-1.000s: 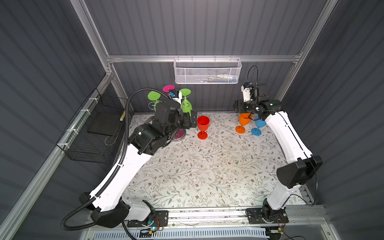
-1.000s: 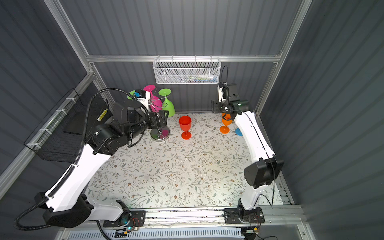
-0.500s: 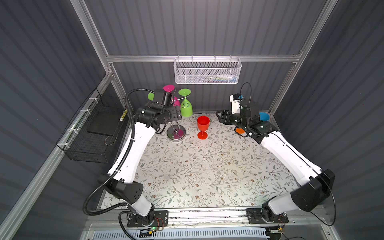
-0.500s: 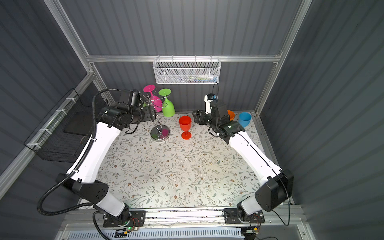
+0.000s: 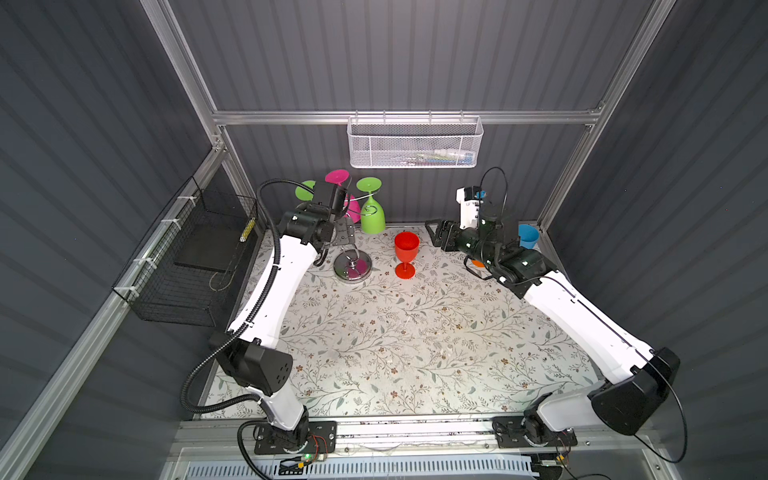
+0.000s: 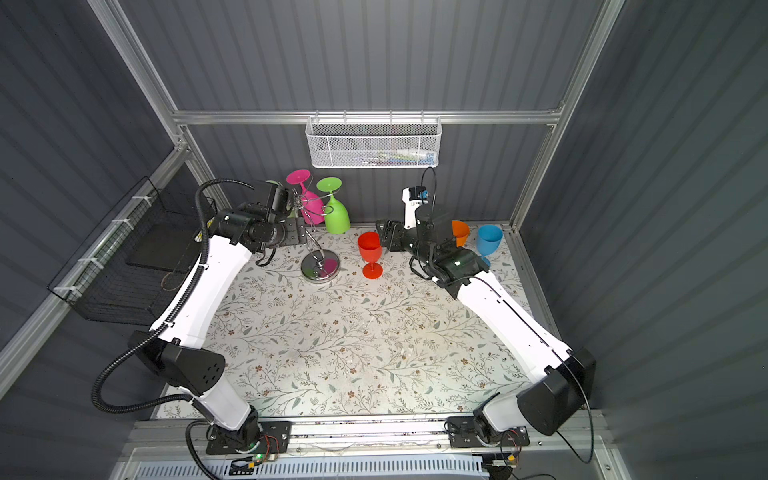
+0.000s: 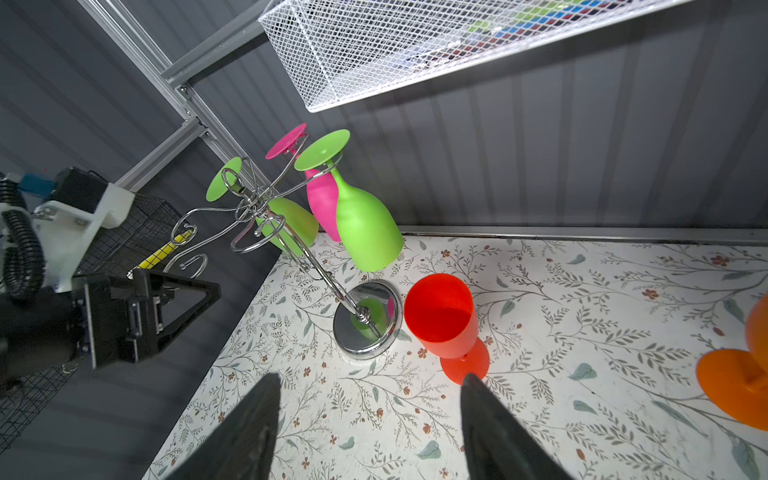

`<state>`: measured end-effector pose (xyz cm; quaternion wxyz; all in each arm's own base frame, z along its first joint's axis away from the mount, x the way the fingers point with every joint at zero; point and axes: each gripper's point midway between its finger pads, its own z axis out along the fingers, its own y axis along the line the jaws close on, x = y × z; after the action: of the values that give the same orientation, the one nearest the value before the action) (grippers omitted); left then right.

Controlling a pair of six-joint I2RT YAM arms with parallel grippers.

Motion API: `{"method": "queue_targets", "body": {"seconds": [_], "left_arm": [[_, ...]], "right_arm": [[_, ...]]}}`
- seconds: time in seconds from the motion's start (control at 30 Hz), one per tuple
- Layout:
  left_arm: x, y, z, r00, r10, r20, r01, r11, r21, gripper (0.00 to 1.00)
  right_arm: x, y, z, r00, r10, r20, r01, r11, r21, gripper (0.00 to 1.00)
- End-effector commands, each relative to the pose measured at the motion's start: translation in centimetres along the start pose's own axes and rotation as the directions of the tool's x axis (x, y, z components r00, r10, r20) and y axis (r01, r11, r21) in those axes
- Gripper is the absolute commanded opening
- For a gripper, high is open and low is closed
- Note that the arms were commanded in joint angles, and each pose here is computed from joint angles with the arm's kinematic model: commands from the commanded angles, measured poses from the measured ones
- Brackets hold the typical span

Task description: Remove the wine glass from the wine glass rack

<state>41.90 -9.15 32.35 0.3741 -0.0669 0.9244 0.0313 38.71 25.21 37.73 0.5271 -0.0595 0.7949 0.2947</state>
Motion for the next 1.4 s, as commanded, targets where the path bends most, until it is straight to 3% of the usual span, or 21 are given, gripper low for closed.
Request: {"method": "queue_targets", "body": {"seconds": [0.0, 0.3, 0.6, 0.93, 1.17, 1.37], "left_arm": [[-0.1, 2.5, 0.4, 1.0, -0.005, -0.009, 0.004, 0.999, -0.045, 0.91], [-0.4, 7.6, 1.9, 0.995, -0.1, -0.017, 0.099, 0.993, -0.058, 0.91], [-1.0, 10.2, 3.3, 0.982, -0.187, -0.011, 0.186, 0.982, -0.025, 0.92], [-0.5, 9.3, 1.5, 0.978, -0.204, 0.035, 0.202, 0.977, 0.065, 0.95], [1.1, 8.9, -0.1, 0.976, -0.212, 0.051, 0.205, 0.971, 0.121, 1.0], [2.6, 8.9, -0.9, 0.974, -0.219, 0.058, 0.209, 0.968, 0.14, 1.0]], "right_arm": [[-0.6, 0.4, -0.3, 0.999, -0.019, 0.027, 0.019, 1.0, 0.006, 0.69], [-0.3, 2.8, 1.2, 0.999, 0.045, 0.013, -0.044, 0.997, -0.059, 0.69], [-1.6, 5.2, 3.5, 0.969, 0.242, 0.041, -0.232, 0.959, -0.159, 0.68], [-2.7, 7.2, 8.8, 0.84, 0.543, -0.005, -0.52, 0.801, -0.296, 0.62], [-2.4, 7.7, 12.0, 0.788, 0.614, -0.049, -0.595, 0.739, -0.316, 0.59], [-1.4, 8.1, 13.9, 0.77, 0.63, -0.103, -0.625, 0.712, -0.319, 0.55]]}}
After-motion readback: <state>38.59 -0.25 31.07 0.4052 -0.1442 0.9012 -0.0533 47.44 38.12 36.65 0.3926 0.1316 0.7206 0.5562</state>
